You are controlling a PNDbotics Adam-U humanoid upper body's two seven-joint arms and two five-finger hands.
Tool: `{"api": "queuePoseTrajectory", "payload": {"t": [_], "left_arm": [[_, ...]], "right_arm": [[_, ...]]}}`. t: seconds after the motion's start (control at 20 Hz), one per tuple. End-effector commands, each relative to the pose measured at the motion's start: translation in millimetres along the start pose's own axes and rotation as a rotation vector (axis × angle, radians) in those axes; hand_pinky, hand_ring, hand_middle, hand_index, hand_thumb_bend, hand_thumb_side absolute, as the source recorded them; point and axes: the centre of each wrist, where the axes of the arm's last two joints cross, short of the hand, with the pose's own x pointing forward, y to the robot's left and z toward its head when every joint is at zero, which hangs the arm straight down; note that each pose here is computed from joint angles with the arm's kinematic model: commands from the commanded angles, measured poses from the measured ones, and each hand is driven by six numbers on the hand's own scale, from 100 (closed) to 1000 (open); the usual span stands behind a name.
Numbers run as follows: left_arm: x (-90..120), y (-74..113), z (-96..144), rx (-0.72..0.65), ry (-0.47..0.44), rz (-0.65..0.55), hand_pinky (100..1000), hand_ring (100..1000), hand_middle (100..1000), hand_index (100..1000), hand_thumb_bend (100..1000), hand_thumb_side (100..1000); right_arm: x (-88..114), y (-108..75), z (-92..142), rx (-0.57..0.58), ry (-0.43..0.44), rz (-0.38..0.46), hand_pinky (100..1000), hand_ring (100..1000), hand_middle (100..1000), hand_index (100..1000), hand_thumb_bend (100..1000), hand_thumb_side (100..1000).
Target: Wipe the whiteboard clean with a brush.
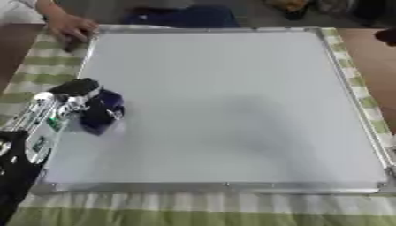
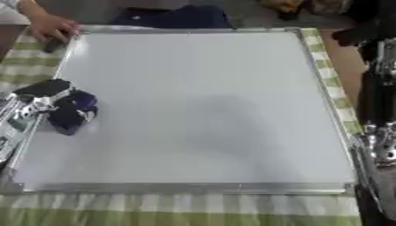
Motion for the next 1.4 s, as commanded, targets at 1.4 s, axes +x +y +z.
{"api": "queuePoseTrajectory", "payload": {"t": [1.4], "left_arm": [[77.0,15.6,25.9,-0.055,-0.303,-0.113,355,438,190,146,100,614]], "right_arm": [[7.0,-1.0,-6.4,0.009,-0.03,0.002,712,622,478,490,100,918]]}}
